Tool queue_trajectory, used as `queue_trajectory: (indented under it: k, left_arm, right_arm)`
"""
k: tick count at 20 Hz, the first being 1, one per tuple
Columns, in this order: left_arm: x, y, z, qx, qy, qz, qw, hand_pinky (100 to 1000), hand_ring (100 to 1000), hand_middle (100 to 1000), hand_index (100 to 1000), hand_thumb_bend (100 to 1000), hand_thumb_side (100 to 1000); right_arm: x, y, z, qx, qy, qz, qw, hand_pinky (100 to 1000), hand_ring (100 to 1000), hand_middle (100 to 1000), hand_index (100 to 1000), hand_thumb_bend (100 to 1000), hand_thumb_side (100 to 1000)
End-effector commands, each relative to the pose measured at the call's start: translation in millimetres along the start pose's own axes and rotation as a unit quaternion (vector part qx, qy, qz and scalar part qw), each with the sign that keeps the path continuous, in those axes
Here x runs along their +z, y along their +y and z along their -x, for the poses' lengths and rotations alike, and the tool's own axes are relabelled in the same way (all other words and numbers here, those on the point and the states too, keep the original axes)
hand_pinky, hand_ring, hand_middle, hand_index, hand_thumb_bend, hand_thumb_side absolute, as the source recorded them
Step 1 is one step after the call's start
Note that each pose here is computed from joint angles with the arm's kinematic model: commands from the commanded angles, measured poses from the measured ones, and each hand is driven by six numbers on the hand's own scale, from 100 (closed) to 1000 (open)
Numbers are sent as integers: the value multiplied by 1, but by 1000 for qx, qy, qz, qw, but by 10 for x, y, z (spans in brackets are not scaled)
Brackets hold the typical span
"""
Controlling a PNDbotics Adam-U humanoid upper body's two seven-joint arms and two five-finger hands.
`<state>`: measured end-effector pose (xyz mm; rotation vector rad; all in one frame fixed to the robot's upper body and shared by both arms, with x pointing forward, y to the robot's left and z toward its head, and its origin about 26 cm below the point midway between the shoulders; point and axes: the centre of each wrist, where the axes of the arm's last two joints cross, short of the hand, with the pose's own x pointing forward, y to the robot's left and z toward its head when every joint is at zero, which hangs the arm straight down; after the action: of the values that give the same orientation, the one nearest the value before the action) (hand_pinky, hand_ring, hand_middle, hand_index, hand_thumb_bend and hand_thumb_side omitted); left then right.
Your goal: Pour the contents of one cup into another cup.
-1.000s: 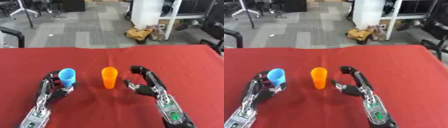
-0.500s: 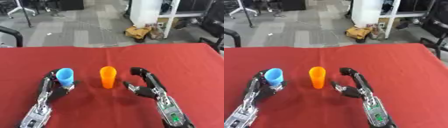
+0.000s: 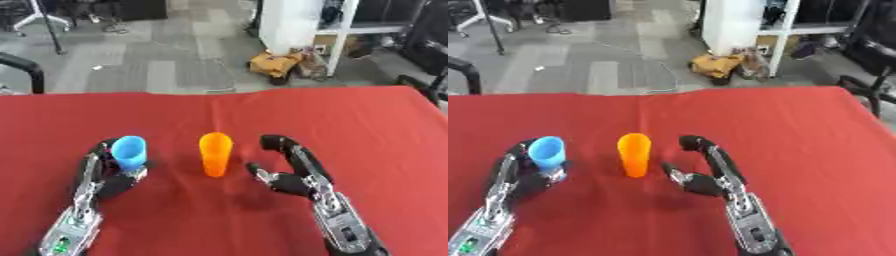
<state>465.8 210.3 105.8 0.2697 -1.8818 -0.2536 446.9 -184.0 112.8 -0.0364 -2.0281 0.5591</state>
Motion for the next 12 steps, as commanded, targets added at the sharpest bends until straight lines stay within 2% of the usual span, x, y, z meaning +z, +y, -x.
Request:
queue_trajectory:
  k: [1,6,8,12]
  left_arm:
    - [-57,57,-64,-8,-13,5,1000,591,614,649,711,598,100]
    - [-47,40,-50,-5,-15,10,1000,565,583,611,696,514,100]
    - [-44,32,-57,-2,-20,11,1000,553,571,600,691,425,100]
    - [-38,24,-74,8,-31,6,999,525,539,566,683,348,100]
  right_arm:
    - [-88,-38,-116,6,-21,0,1000,1000,831,758,828,468,227]
    - [-92,-41,-119,6,-22,-1,1000,1000,830,757,828,467,225]
    - [-92,-43,-119,7,-22,-2,1000,1000,830,758,828,467,225]
    - [-92,-46,-120,7,-22,-2,1000,1000,830,758,828,467,225]
